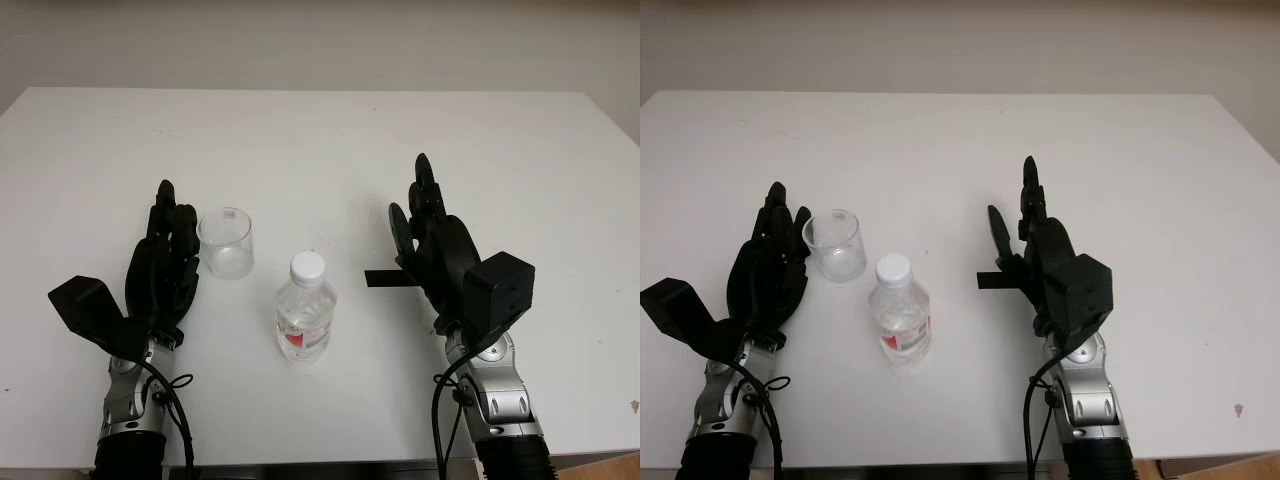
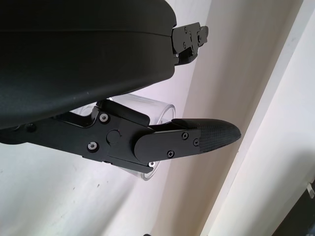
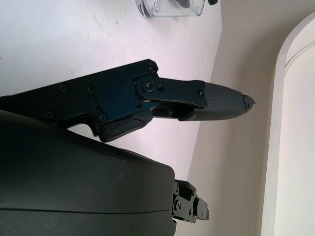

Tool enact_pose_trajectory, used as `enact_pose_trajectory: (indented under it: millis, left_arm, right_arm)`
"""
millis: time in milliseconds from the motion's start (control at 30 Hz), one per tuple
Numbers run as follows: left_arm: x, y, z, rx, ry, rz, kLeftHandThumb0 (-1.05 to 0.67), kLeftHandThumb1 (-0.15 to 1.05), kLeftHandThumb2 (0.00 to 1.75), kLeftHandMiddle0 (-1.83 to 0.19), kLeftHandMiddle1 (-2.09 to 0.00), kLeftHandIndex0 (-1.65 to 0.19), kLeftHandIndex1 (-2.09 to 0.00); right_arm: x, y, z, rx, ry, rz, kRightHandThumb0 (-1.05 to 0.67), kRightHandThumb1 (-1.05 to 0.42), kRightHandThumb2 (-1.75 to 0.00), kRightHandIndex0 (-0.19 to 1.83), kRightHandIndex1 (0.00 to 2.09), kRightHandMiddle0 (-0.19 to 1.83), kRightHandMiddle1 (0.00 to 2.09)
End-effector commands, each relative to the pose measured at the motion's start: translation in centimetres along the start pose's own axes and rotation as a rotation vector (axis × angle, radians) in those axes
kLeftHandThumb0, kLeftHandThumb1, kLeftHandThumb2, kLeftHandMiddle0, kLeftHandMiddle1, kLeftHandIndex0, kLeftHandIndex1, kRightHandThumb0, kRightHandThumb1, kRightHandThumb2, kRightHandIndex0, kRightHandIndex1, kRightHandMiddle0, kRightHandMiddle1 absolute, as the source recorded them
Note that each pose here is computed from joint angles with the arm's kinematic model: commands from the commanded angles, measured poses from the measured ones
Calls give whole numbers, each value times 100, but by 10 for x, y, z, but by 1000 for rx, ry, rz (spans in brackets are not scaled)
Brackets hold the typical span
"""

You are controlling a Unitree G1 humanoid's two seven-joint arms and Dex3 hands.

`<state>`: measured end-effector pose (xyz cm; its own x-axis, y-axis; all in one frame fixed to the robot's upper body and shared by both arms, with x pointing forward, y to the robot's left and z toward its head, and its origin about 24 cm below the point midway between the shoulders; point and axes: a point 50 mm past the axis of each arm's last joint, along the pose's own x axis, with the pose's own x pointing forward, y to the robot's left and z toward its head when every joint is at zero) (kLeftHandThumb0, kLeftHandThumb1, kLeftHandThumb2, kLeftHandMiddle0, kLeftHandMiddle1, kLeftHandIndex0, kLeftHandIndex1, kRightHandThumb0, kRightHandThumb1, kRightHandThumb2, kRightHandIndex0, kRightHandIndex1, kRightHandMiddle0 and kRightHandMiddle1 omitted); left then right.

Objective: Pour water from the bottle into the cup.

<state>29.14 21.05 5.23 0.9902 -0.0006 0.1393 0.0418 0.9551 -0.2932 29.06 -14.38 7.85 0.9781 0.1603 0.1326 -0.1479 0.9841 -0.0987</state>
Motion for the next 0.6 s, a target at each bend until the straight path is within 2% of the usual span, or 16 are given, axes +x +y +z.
enact_pose_trajectory:
  millis: [0, 333, 567]
  left_arm:
    - [-4, 4, 2, 18, 2, 3, -72, 105, 46, 17, -6, 17, -6]
    - [1, 5, 9, 48, 2, 3, -72, 105, 45, 17, -5, 16, -5]
    - [2, 9, 21, 95, -30, -2, -72, 105, 45, 16, -6, 16, -6]
  right_arm:
    - [-2, 1, 2, 6, -13, 3, -75, -105, -51, -18, 5, -17, 5]
    - [2, 5, 1, 12, 5, 30, -78, -105, -50, -19, 5, -18, 5]
    - [-2, -10, 11, 45, -68, 212, -95, -105, -26, -18, 2, -18, 4]
